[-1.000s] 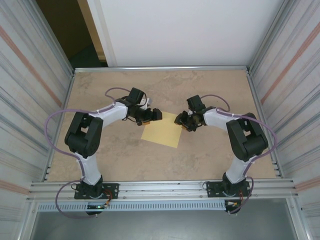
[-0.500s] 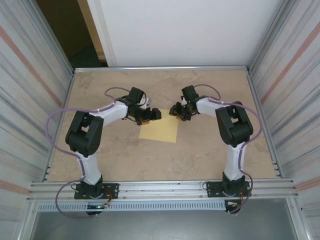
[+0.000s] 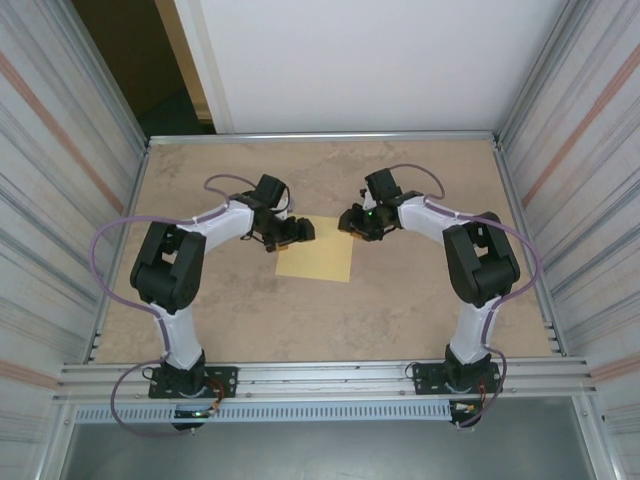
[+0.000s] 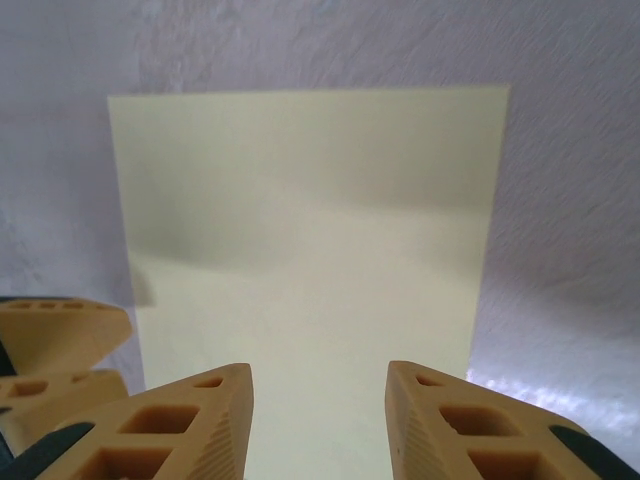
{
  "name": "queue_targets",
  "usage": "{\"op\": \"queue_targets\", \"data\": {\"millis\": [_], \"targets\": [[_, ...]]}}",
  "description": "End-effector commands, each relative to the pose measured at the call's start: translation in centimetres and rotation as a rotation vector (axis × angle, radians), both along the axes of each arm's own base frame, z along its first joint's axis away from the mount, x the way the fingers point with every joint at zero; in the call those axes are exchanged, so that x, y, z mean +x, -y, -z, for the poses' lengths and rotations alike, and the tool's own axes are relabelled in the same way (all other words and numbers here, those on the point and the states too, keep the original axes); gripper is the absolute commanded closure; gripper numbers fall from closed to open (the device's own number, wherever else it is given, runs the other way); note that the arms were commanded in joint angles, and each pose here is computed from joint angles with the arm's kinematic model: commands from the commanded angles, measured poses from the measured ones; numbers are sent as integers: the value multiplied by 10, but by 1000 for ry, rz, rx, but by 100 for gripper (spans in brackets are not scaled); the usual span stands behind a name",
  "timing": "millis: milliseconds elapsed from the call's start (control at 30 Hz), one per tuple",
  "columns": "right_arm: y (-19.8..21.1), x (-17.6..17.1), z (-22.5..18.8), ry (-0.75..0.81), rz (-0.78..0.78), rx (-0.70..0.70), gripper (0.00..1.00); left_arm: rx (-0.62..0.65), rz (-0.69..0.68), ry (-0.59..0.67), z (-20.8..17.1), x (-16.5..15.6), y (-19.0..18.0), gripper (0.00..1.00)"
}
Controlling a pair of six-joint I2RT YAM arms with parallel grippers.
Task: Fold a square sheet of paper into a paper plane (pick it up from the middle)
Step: Move the square sheet of paper to the center of the table, then first fold in half a square sheet of paper at the center of the table.
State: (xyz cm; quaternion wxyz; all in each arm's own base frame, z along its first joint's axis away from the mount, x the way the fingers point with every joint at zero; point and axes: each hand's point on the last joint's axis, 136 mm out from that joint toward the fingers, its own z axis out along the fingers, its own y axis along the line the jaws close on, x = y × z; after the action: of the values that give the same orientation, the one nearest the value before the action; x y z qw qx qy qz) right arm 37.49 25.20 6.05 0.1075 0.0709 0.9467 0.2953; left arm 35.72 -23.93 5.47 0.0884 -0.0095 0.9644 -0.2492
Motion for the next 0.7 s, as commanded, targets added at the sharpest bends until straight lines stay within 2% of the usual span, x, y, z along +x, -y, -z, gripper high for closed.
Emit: {"op": "queue_targets", "data": {"millis": [0,300,667], "targets": [[3,-27,18,-95,23,-58,61,73,25,9,3,4,-6,21],[-7,-31,36,-135,5,-78,58,28,28,-17,15,9,-3,18],[-6,-34,64,-185,11,-91,55,-13,-22,-87,40,-7,-10,12]]}}
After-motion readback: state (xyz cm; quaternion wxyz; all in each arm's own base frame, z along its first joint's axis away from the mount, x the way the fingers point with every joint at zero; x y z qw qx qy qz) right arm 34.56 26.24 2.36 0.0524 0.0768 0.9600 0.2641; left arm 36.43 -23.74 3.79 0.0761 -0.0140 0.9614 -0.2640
